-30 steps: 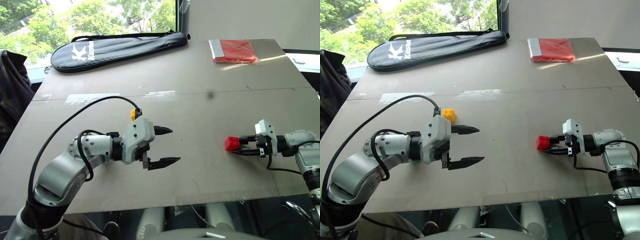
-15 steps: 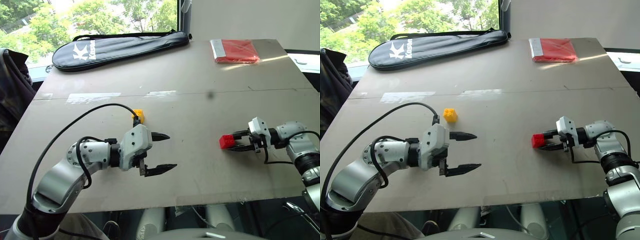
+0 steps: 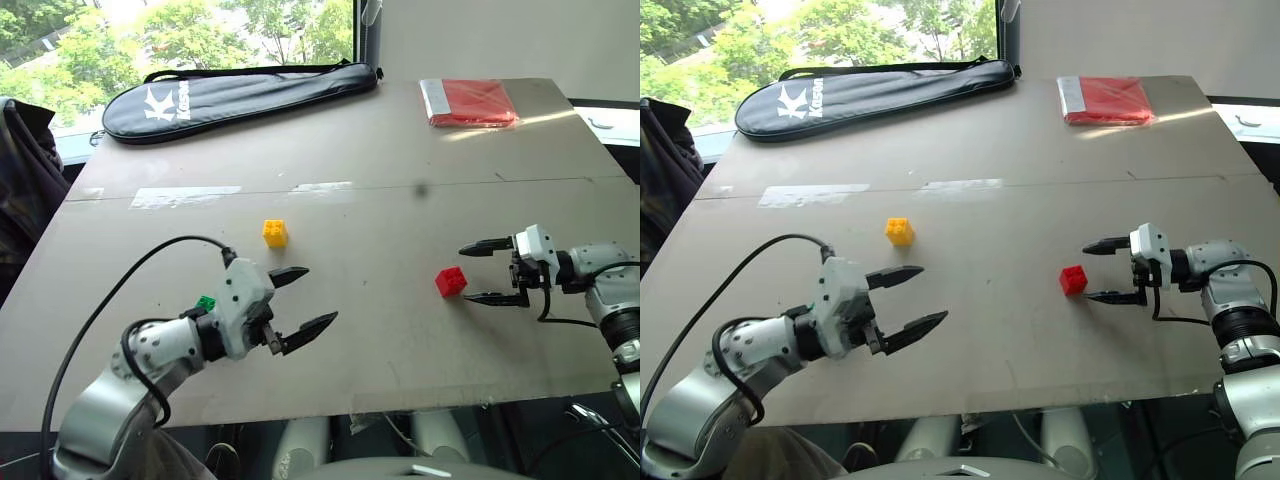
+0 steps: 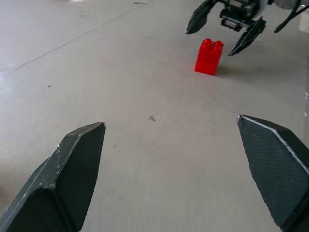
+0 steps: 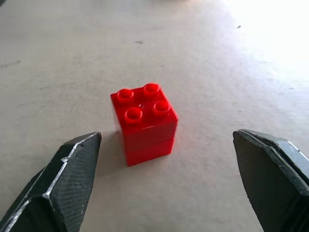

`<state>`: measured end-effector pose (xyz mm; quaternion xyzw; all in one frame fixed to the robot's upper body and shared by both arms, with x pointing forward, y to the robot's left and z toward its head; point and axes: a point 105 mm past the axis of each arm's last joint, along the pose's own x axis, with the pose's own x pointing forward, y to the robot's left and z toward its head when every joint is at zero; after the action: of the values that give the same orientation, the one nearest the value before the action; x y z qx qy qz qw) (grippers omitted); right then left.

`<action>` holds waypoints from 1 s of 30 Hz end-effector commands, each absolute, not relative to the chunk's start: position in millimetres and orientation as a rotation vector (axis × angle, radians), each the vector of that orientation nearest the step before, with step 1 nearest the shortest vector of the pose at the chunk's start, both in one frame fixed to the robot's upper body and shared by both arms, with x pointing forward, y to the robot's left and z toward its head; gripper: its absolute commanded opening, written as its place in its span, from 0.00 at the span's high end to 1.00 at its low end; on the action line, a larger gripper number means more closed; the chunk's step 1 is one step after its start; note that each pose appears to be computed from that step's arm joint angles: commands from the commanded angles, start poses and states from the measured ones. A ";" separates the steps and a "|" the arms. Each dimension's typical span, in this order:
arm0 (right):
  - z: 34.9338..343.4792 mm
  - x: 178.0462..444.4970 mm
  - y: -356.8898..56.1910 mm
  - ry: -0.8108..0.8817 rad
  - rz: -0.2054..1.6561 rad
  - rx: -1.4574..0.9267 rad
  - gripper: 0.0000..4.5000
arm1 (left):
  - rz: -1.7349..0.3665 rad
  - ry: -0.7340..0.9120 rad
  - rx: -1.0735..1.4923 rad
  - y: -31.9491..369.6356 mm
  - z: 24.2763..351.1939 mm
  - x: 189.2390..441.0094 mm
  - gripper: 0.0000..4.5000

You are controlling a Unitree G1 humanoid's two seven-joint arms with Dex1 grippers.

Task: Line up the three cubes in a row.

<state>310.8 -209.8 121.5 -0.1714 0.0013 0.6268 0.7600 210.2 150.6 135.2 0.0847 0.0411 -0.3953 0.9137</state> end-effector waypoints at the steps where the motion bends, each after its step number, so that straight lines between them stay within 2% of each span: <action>1: 145.7 297.7 -214.1 -0.092 1.393 -0.304 0.00 | -0.597 -0.021 0.214 179.2 147.1 206.7 0.00; 4: 152.3 284.9 -215.3 -0.128 1.389 -0.226 0.00 | -0.379 0.012 0.210 219.2 126.5 192.7 0.00; 10: 154.5 269.2 -206.9 -0.144 1.434 -0.170 0.00 | -0.209 0.032 0.172 253.3 109.3 179.8 0.00; 14: 152.6 265.6 -202.2 -0.139 1.445 -0.163 0.00 | -0.258 0.080 0.179 259.1 93.6 182.9 0.00; 22: 156.1 260.9 -198.1 -0.170 1.463 -0.162 0.00 | -0.398 0.135 0.201 260.4 73.7 212.8 0.00; 29: 157.7 258.2 -198.7 -0.186 1.463 -0.170 0.00 | -0.440 0.172 0.172 262.9 61.2 218.7 0.00; 30: 157.8 258.1 -198.9 -0.188 1.462 -0.172 0.00 | -0.444 0.175 0.168 262.5 59.5 218.2 0.06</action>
<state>263.8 -197.9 147.3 -0.0663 -0.0636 0.6528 0.7519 220.5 264.0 62.4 0.0850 0.0830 -0.2091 0.9706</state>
